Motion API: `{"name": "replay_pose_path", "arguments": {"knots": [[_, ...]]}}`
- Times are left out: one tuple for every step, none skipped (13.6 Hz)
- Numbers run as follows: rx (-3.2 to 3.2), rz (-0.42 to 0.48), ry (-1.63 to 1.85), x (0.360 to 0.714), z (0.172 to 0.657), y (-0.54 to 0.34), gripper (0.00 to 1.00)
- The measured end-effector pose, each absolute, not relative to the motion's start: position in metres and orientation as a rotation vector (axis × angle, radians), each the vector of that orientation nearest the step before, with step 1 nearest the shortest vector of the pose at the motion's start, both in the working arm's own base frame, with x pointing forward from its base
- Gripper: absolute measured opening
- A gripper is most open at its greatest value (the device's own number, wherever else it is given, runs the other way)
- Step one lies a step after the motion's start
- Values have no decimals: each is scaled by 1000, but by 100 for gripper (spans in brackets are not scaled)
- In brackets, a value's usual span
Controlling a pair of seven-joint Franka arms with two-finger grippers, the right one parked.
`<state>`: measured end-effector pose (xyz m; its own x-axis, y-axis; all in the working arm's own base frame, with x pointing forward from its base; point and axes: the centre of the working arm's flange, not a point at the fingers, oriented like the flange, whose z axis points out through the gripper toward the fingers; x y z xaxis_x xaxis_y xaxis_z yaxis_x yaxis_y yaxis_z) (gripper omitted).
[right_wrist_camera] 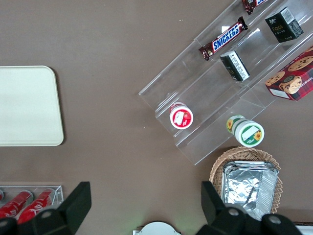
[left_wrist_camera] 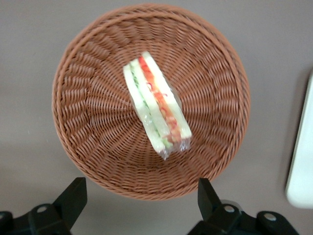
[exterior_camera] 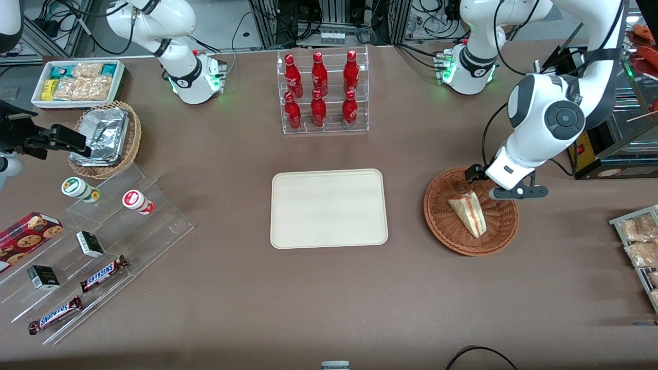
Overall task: Place sandwich from basket to tray
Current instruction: 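Lower the left gripper and grasp the wrapped sandwich upright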
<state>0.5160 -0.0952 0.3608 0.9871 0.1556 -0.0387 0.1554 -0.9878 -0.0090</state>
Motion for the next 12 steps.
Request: {"name": "replay_pose_path", "arguments": {"knots": [[-3112, 26, -425, 518, 360, -96, 100], [-3090, 9, -590, 518, 356, -98, 100], [-3058, 6, -749, 518, 350, -102, 100], [-3026, 8, -877, 517, 344, -107, 100], [-3001, 8, -968, 517, 338, -113, 100], [-2987, 9, -1016, 517, 332, -119, 100], [-2982, 13, -1034, 518, 326, -123, 100], [-2979, 23, -1036, 518, 320, -124, 100], [-2975, 32, -1030, 518, 314, -124, 100], [-2970, 38, -1016, 519, 309, -123, 100], [-2966, 41, -1004, 519, 303, -123, 100], [-2965, 43, -996, 519, 297, -123, 100]]}}
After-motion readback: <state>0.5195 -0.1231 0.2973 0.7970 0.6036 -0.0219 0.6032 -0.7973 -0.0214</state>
